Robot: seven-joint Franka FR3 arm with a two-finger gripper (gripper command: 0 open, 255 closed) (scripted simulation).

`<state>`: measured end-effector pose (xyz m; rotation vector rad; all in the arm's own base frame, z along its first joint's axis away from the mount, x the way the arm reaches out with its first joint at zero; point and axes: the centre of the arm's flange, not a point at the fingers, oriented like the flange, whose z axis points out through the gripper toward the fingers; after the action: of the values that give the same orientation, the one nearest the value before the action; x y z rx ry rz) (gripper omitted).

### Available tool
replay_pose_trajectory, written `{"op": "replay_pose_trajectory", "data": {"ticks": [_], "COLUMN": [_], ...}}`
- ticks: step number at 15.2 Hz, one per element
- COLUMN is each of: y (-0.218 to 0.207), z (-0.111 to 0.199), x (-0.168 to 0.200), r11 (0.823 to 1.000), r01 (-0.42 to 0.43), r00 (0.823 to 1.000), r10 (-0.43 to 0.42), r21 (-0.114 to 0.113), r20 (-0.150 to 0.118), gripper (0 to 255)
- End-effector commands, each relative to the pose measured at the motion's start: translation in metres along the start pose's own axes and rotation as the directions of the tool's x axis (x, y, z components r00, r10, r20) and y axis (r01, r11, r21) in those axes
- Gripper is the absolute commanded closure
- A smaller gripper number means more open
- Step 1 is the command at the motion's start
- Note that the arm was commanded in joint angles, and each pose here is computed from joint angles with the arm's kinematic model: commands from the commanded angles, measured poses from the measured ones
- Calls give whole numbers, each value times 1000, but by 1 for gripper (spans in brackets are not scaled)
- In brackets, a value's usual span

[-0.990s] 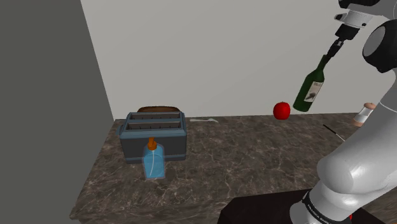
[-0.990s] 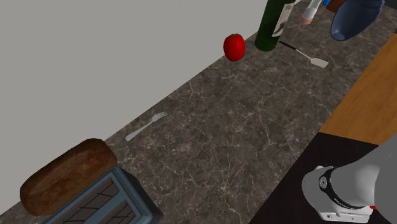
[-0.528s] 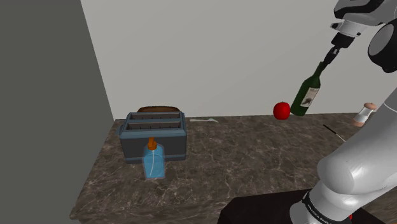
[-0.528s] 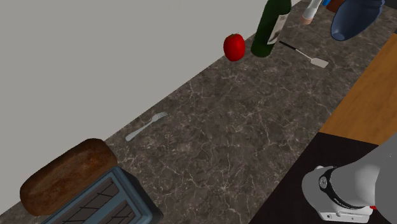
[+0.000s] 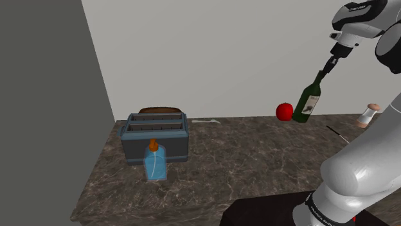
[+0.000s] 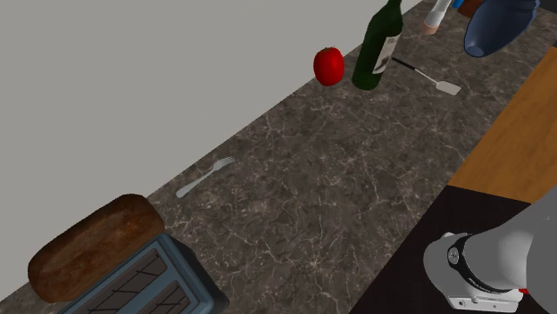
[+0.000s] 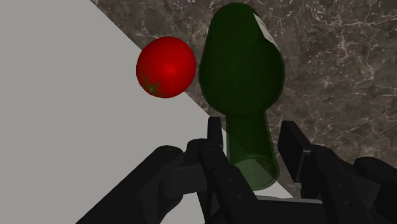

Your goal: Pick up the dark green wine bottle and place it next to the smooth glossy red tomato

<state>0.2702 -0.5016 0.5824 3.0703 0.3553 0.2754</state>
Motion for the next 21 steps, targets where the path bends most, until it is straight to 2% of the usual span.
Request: {"op": "replay_pose_trajectory", "data": {"ticks": [1, 19, 21], "y": [-1, -6, -6], "z": [11, 107, 107], "x": [-1, -18, -18], "r11": [1000, 1000, 1000], "r01": [0, 0, 0], "r00": [1000, 1000, 1000], "r10": [0, 0, 0], "r21": [-1, -1, -1], "r20": [-1, -1, -1], "gripper": [255, 255, 255]}}
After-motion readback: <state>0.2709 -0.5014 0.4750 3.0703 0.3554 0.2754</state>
